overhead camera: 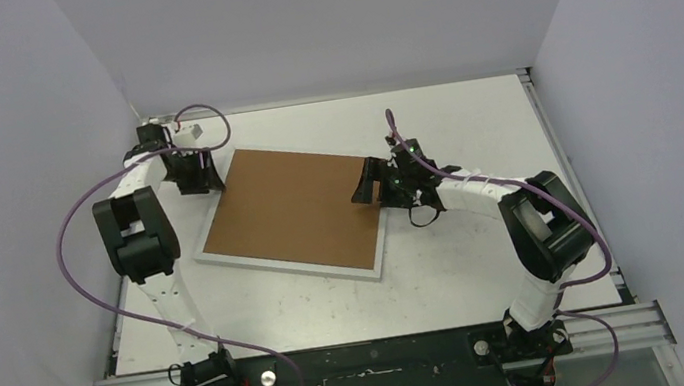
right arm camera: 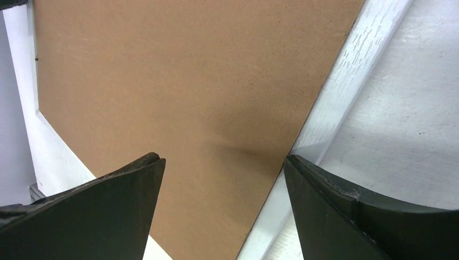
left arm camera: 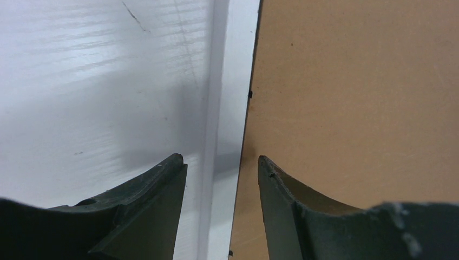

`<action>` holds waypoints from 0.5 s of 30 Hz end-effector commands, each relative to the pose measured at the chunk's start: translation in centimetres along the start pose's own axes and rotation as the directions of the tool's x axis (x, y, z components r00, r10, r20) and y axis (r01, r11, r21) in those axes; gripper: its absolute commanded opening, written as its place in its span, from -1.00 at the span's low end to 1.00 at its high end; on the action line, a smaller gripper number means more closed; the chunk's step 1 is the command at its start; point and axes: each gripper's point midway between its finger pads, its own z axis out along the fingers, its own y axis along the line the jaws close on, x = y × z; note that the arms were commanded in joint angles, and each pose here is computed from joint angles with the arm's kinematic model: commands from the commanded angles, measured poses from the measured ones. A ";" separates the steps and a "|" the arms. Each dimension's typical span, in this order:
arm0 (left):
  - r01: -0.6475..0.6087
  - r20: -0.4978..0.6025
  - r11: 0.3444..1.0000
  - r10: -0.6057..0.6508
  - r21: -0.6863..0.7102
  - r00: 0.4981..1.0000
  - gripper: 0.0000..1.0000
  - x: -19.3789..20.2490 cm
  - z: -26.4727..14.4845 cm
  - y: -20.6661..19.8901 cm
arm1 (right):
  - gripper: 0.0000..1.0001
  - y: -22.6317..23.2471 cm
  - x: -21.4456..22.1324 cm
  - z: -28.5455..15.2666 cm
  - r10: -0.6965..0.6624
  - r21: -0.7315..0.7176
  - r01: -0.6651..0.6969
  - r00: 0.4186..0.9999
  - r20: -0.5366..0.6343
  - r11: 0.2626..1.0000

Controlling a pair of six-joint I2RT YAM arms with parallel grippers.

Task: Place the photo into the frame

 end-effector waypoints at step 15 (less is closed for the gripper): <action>0.045 -0.110 0.978 -0.023 0.202 0.994 -0.21 4.2 1.1 -4.0 | 0.67 2.7 -1.0 -0.4 0.044 -0.135 -0.039 0.998 0.033 0.990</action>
